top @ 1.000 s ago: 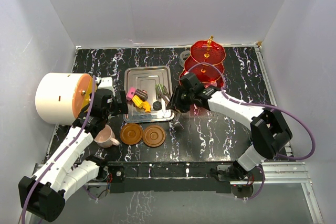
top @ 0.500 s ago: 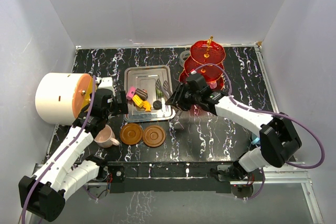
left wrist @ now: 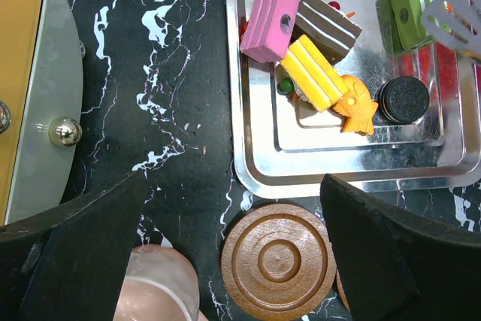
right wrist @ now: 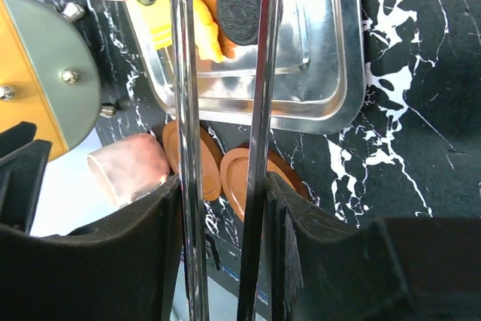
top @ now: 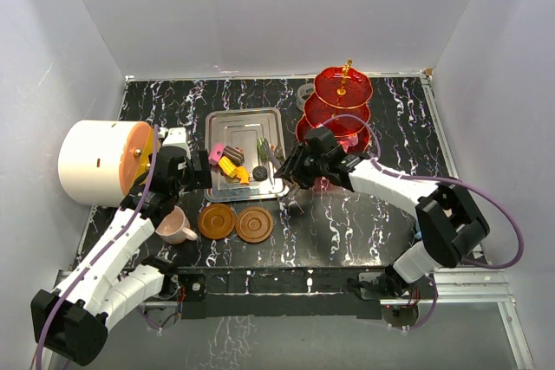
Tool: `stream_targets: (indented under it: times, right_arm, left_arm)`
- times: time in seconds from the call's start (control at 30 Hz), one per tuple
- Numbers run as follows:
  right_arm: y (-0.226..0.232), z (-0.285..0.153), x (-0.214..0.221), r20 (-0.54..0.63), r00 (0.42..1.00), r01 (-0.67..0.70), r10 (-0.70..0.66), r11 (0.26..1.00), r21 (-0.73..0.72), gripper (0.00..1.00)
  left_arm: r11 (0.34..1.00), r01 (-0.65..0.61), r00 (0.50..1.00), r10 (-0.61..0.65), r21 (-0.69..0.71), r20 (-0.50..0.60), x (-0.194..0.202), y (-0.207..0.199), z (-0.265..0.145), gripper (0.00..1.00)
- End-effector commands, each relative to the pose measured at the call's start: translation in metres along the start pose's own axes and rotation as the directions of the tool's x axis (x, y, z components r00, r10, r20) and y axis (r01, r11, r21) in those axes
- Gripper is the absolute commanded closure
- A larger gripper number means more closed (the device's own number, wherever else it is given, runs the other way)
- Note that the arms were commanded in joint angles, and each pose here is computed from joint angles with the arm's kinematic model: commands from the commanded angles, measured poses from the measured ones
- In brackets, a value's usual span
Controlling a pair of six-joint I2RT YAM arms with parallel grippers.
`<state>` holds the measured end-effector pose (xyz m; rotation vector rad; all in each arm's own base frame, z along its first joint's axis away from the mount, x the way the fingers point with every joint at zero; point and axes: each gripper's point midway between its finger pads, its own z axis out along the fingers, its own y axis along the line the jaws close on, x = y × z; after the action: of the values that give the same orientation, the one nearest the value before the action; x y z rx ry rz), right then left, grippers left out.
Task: Serve the afternoon tea
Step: Pick up the desert from the tray.
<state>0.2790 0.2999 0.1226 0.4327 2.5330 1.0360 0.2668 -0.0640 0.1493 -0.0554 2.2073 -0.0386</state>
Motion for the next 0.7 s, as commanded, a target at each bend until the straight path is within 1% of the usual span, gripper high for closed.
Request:
stream_targets:
  times: [0.0,0.37,0.67]
  right_arm:
    - [0.013,0.009,-0.009,0.024,1.0,-0.01,0.012,0.998,-0.069,0.61]
    - [0.013,0.026,0.005,-0.05,0.997,-0.064,0.058,0.989,-0.132,0.62]
    - [0.019,0.03,0.01,-0.089,0.995,-0.067,0.052,0.983,-0.173,0.65]
  left_arm:
    - [1.0,-0.004,1.0,0.004,0.003,0.008,-0.003,0.0,-0.002,0.01]
    - [1.0,-0.005,1.0,0.005,0.006,0.003,-0.002,-0.001,-0.001,0.01]
    - [1.0,-0.008,1.0,0.008,0.004,0.003,-0.001,0.0,-0.002,0.01]
